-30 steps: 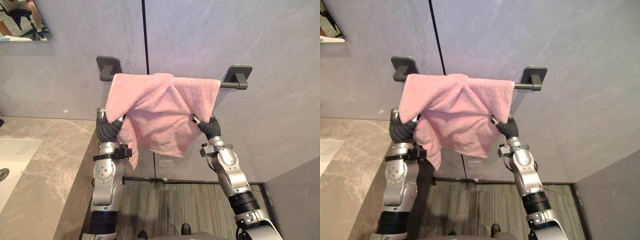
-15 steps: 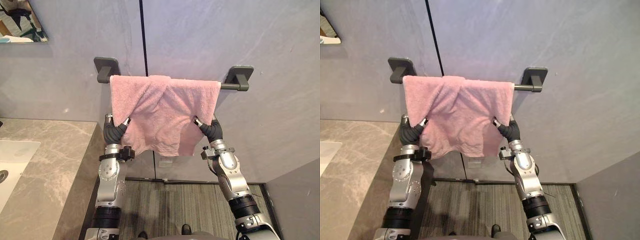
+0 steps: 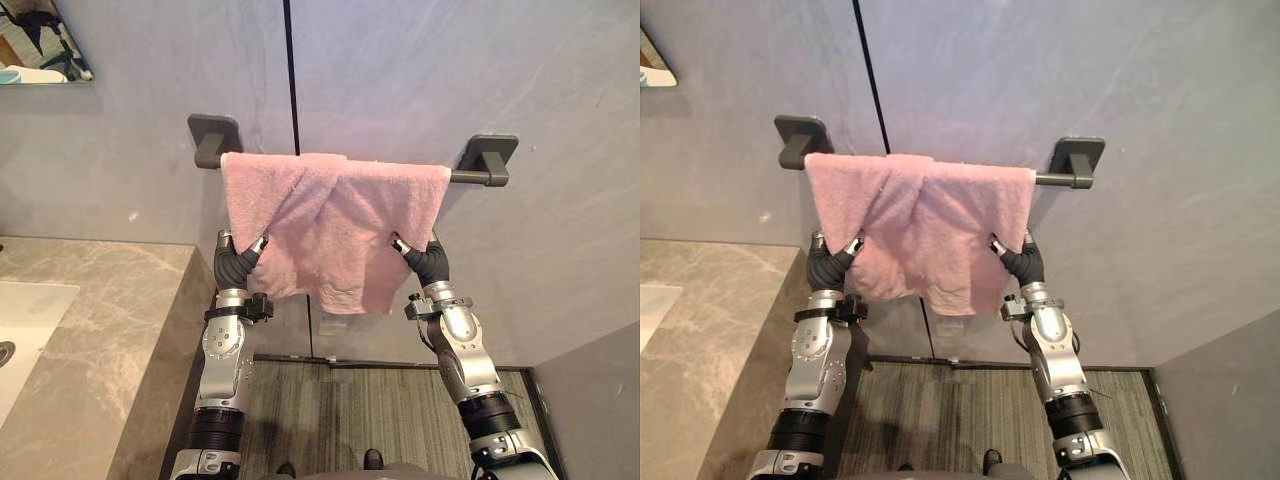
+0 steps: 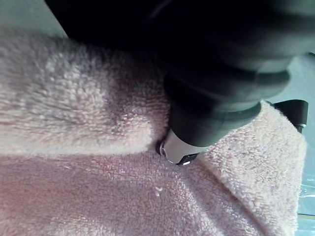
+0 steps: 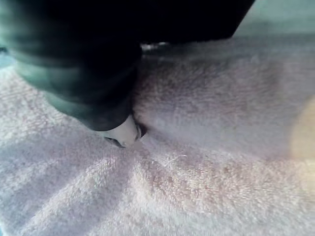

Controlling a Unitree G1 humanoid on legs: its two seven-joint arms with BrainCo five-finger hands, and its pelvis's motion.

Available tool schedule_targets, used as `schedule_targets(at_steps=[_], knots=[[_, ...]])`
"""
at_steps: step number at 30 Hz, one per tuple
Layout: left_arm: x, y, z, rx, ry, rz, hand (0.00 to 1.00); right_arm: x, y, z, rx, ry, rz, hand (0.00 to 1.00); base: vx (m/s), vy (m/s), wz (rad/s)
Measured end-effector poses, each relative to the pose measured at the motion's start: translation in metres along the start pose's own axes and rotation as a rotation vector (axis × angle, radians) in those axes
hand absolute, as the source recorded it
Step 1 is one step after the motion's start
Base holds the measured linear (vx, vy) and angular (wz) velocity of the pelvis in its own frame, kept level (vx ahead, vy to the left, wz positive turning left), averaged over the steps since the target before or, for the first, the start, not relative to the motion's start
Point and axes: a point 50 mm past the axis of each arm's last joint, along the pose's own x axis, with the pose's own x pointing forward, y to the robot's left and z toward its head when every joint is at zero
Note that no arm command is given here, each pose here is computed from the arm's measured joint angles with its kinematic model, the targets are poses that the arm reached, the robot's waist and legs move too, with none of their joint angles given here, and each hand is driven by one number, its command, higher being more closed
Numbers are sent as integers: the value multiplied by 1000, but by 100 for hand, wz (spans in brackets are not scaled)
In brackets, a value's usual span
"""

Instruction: Organize washtable

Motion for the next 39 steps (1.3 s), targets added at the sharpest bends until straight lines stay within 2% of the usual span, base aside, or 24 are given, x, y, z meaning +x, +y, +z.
schedule_targets(at_steps=[4,6,7,10,22,28,34,39], knots=[[-7,7,-8,-16,44,29,0,-6,-4,-6,14,23,-35,0,0,0,0],[-18,15,-24,-19,132,69,0,-9,-4,-10,20,43,-48,0,0,0,0],[-33,23,-36,-24,209,105,0,-17,-7,-20,18,96,-62,0,0,0,0],[-44,29,-42,-31,250,139,0,-30,-9,-38,22,192,-78,0,0,0,0],[-47,28,-25,-42,182,142,0,-46,0,-43,7,220,-58,0,-5,-1,-2],[-46,48,18,-27,-8,252,0,-56,-30,-20,-17,124,-209,0,0,0,0],[-53,71,75,64,-265,363,0,-73,-78,30,-183,-54,-451,0,-20,-4,-2],[-58,67,113,84,-455,371,0,-74,-82,68,-260,-213,-482,0,-40,-10,-7]])
